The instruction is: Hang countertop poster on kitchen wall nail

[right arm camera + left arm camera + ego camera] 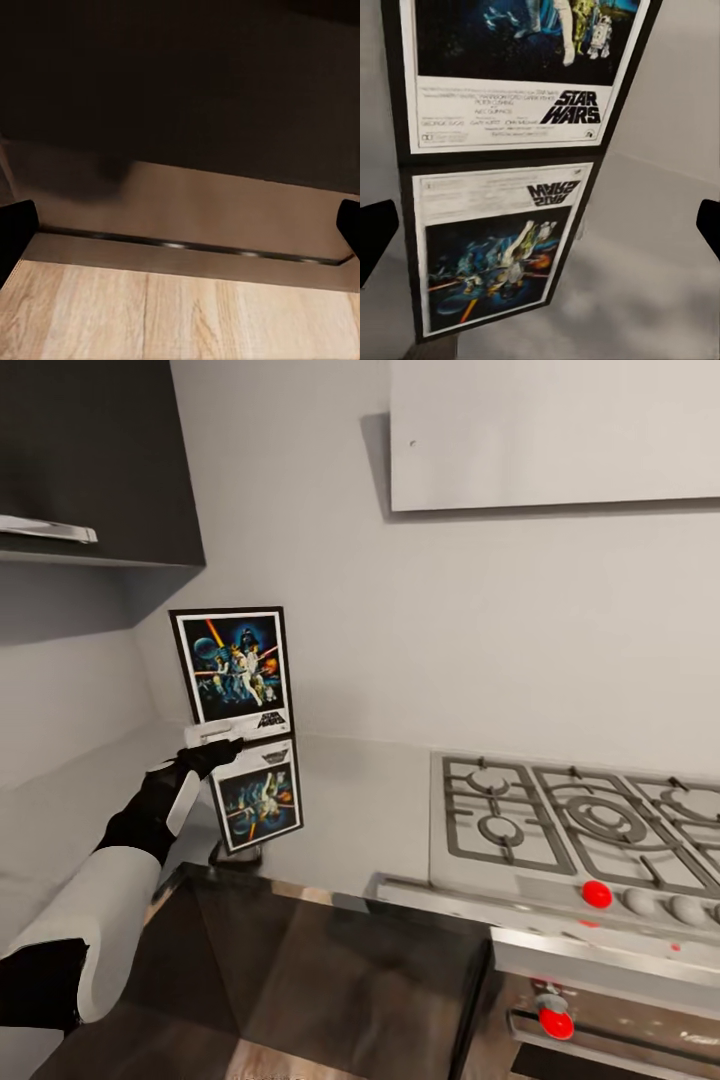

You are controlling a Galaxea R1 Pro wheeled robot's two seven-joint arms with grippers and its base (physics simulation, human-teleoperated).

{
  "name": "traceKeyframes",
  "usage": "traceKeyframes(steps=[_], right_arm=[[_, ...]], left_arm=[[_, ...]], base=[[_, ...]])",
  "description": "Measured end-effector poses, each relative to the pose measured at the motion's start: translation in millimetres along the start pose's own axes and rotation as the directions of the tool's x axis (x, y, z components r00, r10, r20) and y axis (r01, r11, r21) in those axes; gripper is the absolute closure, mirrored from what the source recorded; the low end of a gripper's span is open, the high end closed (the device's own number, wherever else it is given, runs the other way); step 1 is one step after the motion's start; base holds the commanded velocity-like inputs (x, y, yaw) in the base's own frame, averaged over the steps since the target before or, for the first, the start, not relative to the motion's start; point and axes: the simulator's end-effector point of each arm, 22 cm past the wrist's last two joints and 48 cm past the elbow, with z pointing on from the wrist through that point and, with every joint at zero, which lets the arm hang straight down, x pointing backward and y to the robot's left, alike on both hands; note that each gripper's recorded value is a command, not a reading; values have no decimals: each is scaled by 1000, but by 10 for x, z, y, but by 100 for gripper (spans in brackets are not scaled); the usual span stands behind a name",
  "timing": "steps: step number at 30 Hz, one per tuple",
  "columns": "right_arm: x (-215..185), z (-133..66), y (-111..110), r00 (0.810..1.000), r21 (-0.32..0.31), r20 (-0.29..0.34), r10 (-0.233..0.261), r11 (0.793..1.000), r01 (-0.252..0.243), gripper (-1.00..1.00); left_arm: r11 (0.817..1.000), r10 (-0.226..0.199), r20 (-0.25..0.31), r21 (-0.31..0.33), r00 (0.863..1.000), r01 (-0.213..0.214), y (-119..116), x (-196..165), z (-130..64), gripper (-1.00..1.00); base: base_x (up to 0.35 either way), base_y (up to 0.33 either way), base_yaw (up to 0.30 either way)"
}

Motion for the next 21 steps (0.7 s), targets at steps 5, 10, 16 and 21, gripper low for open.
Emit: traceKeyframes(steps=[5, 10, 16, 21], right_arm=[[3, -1, -1, 1000, 0, -1, 0, 1000, 0, -100], [4, -2, 0, 1000, 0, -1, 0, 1000, 0, -100], [3, -3, 3, 1000, -1, 0, 0, 1000, 0, -100], [3, -3, 4, 1000, -1, -1, 0, 1000, 0, -100]], left_arm=[[1000, 0, 0, 0, 1000, 0, 2, 0, 0, -100], [1000, 0, 1, -2, 1000, 0, 14, -3, 0, -100], [1000, 1, 2, -5, 1000, -1, 36, -12, -3, -100], [1000, 1, 3, -6, 1000, -1, 43, -17, -3, -100]], base=[[4, 0, 227], [1, 0, 69], [118, 0, 17], [157, 0, 3]])
